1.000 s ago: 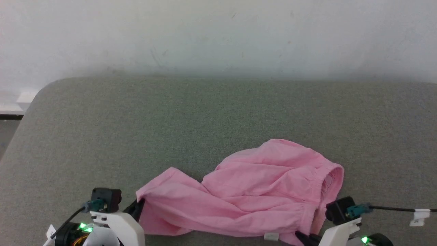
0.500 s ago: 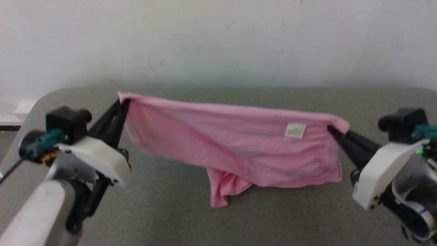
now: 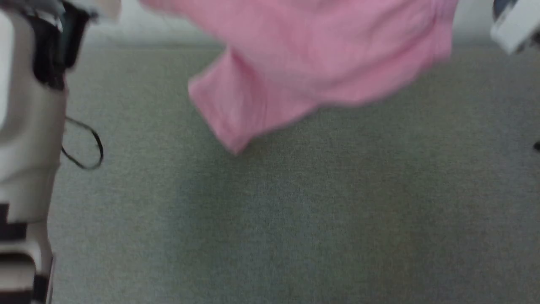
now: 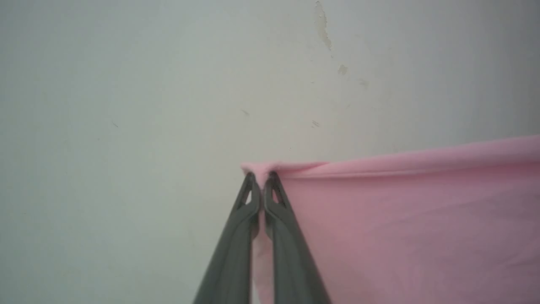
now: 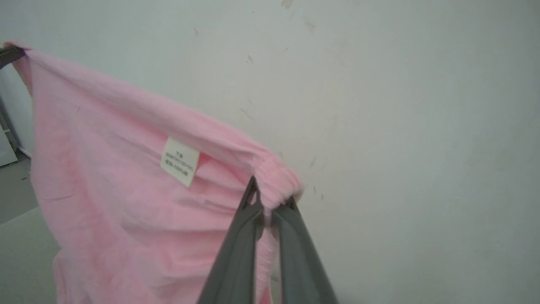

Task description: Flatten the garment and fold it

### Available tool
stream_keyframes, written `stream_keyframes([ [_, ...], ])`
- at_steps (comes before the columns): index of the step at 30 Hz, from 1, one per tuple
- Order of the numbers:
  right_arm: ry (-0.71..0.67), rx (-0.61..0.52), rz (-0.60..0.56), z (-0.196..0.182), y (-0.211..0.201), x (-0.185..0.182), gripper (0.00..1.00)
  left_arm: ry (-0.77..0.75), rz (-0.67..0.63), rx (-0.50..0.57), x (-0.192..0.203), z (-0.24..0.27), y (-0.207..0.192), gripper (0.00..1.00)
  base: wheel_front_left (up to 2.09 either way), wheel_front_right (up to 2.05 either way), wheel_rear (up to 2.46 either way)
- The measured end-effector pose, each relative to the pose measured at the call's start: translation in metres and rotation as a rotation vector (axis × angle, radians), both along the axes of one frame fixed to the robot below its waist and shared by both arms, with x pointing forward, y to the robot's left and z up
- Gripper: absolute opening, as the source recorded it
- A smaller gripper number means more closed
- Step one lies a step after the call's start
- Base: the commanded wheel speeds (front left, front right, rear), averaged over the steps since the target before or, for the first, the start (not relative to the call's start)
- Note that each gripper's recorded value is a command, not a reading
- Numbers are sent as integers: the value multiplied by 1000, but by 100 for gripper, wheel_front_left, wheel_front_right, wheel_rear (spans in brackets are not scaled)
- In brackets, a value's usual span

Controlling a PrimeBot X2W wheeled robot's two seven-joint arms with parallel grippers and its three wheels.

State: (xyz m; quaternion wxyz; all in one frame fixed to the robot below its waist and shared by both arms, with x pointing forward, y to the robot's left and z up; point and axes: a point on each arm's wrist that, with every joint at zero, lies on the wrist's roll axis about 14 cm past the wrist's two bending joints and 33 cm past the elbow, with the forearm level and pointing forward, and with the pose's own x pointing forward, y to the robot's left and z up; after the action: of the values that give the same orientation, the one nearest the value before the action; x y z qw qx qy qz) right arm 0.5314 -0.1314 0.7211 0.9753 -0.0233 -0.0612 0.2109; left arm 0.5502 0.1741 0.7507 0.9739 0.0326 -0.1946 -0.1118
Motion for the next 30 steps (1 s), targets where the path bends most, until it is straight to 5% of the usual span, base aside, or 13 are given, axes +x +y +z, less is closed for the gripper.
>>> stream_keyframes([
  [9,-83,37,-34,-12,-1,83,0,-25,32,2,82,-28,-8,0,0,0,0],
  [16,61,60,-31,-103,14,111,0,169,41,-3,112,-123,-15,0,0,0,0],
  [24,294,87,-14,-223,27,63,0,477,44,-72,64,-255,-18,0,0,0,0],
  [30,377,119,18,-267,32,-8,0,573,77,-105,-9,-302,-5,0,0,0,0],
])
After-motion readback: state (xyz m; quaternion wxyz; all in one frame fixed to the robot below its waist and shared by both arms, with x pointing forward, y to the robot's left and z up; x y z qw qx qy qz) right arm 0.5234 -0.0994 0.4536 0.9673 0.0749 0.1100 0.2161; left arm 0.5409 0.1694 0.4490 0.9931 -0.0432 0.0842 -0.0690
